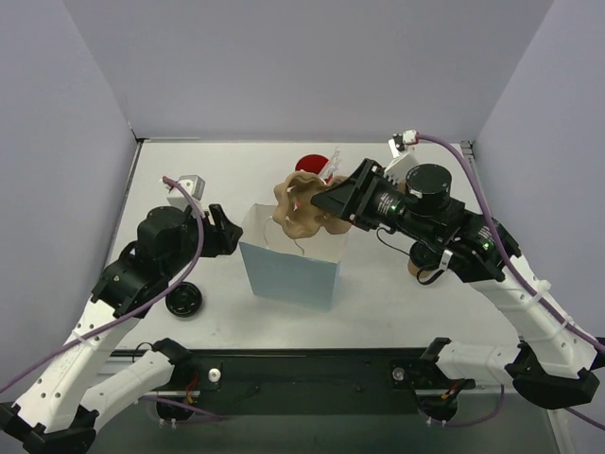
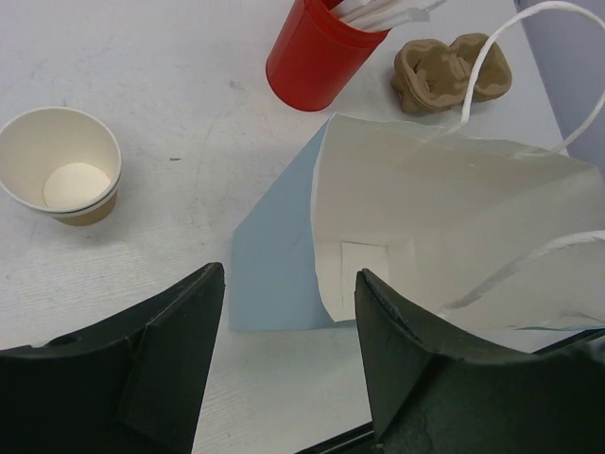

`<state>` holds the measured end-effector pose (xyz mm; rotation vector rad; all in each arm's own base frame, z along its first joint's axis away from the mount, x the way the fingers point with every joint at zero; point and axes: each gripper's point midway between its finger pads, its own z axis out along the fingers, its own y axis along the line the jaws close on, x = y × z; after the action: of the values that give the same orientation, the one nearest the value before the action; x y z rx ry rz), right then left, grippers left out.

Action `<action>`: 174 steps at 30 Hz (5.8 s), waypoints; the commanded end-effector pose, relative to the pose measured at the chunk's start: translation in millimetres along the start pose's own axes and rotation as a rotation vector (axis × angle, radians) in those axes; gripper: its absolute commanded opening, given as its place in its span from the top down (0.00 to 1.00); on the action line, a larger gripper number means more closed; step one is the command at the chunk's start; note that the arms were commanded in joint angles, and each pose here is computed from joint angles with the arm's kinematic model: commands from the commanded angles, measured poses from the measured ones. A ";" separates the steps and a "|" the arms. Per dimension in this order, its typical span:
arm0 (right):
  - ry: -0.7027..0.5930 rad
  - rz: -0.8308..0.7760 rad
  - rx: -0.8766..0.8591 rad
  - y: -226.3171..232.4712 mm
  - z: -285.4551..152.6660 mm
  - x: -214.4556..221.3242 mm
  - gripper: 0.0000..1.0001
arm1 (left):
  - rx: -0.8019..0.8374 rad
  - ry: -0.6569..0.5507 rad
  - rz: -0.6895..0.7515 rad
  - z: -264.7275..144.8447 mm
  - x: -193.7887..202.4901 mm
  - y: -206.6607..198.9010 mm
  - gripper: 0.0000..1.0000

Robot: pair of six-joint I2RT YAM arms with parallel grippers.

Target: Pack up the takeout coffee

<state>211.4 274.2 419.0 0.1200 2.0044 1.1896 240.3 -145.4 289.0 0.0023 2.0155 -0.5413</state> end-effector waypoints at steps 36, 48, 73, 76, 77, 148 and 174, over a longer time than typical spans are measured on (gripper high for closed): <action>-0.066 0.379 0.229 -48.4 58.2 19.8 0.62 | 0.038 0.038 -0.247 1.5 0.4 -16.2 0.35; 0.027 0.298 0.397 -77.4 54.1 43.6 0.63 | 0.003 -0.009 -0.233 -11.6 -12.3 -9.6 0.36; 0.045 0.242 0.424 -76.8 36.0 37.9 0.63 | 0.201 0.019 -0.230 -16.8 -34.9 -55.7 0.38; 0.045 0.246 0.425 -78.8 34.5 39.9 0.63 | 0.286 0.010 -0.252 -27.7 -45.7 -73.2 0.39; 0.043 0.249 0.426 -79.6 33.8 40.2 0.63 | 0.337 0.024 -0.278 -31.3 -46.2 -83.1 0.39; -0.016 0.305 0.415 -88.9 40.3 42.1 0.64 | 0.731 0.348 -0.283 -45.9 23.9 -142.2 0.59; 0.101 0.132 0.591 -108.9 35.4 69.9 0.64 | 0.506 0.121 -0.196 -71.9 -32.9 -117.5 0.52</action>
<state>223.9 280.3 294.1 0.5493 2.3626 0.7880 160.3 -244.2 352.1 0.2322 2.0700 -1.3469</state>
